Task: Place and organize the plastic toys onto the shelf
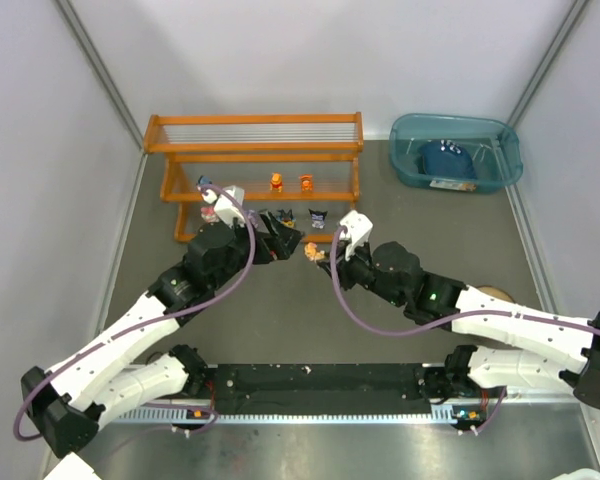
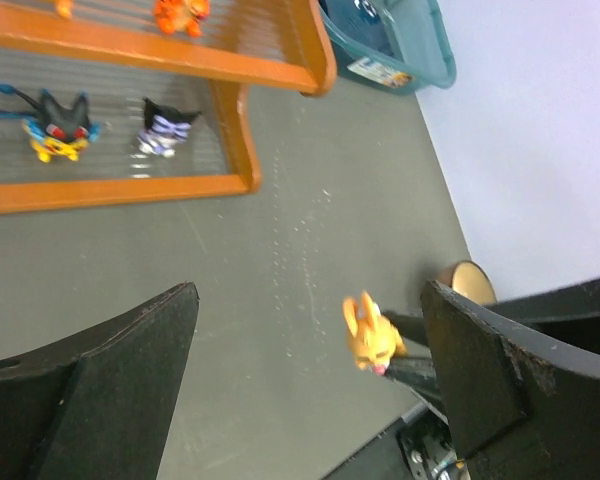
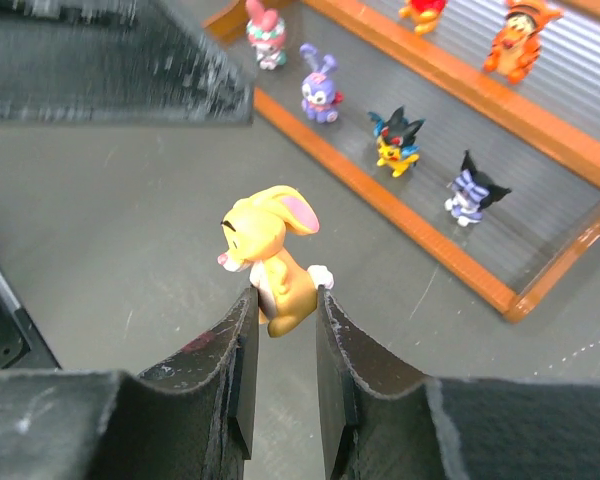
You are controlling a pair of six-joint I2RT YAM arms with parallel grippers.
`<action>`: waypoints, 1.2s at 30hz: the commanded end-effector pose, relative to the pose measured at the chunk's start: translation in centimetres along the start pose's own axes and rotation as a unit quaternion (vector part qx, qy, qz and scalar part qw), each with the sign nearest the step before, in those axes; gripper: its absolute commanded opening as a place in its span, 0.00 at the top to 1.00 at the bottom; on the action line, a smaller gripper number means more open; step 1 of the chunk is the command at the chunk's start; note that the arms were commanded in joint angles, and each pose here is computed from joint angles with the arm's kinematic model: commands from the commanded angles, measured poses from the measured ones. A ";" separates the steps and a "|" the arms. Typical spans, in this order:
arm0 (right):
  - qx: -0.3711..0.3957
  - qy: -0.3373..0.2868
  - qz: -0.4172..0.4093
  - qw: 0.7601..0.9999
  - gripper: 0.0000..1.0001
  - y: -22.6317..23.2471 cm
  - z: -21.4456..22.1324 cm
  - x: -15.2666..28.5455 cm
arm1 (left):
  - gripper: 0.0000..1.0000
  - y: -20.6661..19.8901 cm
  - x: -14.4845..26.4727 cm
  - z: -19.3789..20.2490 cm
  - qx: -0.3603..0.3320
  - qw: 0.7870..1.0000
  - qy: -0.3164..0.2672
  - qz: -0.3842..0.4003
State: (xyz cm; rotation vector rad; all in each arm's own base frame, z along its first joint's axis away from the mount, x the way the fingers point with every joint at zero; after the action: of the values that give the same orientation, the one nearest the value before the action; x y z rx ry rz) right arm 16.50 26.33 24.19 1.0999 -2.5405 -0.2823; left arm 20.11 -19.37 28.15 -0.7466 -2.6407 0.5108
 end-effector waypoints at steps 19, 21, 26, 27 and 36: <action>-0.020 -0.094 0.021 0.995 1.00 0.9 -5.1 0.4 | 0.24 -4.2 -0.2 -0.2 0.076 0.996 0.016 -0.041; -0.021 -0.091 0.017 0.995 1.00 0.9 -5.1 0.4 | 0.24 -4.2 -0.3 -0.2 0.082 0.996 0.013 -0.046; -0.029 -0.086 0.015 0.996 1.00 0.9 -4.7 0.6 | 0.23 -4.7 -0.5 -0.6 0.080 0.995 0.012 -0.050; -0.030 -0.086 0.014 0.996 1.00 0.9 -4.6 0.7 | 0.23 -4.8 -0.5 -0.5 0.081 0.995 0.012 -0.050; -0.026 -0.077 0.003 0.997 1.00 1.1 -4.5 0.7 | 0.27 -5.6 -0.6 -0.2 0.086 0.995 0.018 -0.043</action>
State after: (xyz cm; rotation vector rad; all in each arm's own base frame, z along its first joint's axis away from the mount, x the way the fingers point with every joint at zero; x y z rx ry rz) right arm 17.43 26.13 25.69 1.0215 -2.6253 -0.3414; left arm 18.16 -23.64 28.63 -0.5645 -2.5210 0.6217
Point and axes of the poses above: each gripper's point midway between its finger pads, its own x axis back along the fingers, its own y axis along the line the jaws close on, z = x × y, the point moved 6 cm from there along x, back along the fingers, and after that the axes turned 15 degrees about -x, right-handed, at the moved point
